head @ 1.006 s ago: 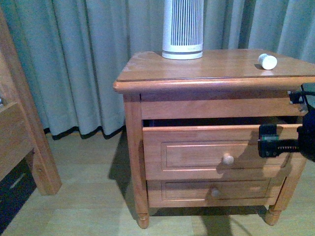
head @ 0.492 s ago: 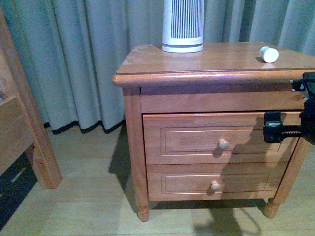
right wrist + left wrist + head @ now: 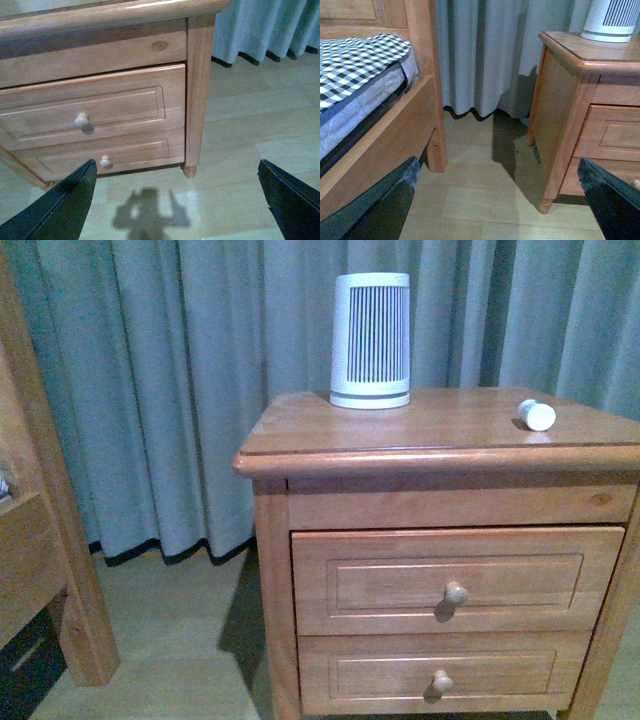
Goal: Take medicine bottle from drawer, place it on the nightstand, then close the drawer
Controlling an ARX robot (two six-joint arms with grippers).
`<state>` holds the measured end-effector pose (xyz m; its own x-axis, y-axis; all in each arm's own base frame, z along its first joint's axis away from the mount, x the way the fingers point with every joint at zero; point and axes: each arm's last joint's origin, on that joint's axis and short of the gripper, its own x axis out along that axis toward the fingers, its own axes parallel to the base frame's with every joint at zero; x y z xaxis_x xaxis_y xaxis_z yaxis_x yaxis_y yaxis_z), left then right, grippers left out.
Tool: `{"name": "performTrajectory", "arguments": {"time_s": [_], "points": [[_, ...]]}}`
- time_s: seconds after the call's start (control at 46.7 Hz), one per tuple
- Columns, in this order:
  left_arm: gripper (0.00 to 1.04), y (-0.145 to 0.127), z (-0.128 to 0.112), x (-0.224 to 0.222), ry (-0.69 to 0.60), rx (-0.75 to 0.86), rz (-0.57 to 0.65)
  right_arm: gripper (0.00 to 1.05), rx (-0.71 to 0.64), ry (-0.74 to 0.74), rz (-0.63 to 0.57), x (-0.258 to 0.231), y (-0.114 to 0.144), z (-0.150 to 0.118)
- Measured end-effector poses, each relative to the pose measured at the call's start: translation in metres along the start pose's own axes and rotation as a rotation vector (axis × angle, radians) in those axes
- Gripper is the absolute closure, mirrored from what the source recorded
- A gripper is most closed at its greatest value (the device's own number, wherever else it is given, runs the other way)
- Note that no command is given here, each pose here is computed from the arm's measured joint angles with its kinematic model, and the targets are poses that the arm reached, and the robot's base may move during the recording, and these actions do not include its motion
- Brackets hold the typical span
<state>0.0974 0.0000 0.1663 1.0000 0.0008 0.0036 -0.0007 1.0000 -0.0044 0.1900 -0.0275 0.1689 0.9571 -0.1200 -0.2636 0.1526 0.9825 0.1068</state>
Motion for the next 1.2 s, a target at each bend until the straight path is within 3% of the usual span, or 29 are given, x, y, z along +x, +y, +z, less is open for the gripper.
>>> {"name": "performTrajectory", "arguments": {"time_s": [0.3,0.642,0.792,0.92,1.092,1.199], "points": [[0.07,0.0,0.0,0.0,0.0,0.0,0.0,0.07,0.059,-0.09,-0.006,-0.085,-0.008,-0.012],[0.07,0.0,0.0,0.0,0.0,0.0,0.0,0.08,0.054,-0.123,0.041,-0.091,0.002,-0.021],[0.07,0.0,0.0,0.0,0.0,0.0,0.0,0.4,-0.09,-0.258,0.144,-0.092,0.012,-0.028],[0.07,0.0,0.0,0.0,0.0,0.0,0.0,0.61,-0.106,-0.262,0.14,-0.092,0.012,-0.028],[0.07,0.0,0.0,0.0,0.0,0.0,0.0,1.02,-0.119,-0.262,0.139,-0.092,0.012,-0.028],[0.07,0.0,0.0,0.0,0.0,0.0,0.0,1.02,-0.121,-0.263,0.139,-0.092,0.012,-0.028]]}}
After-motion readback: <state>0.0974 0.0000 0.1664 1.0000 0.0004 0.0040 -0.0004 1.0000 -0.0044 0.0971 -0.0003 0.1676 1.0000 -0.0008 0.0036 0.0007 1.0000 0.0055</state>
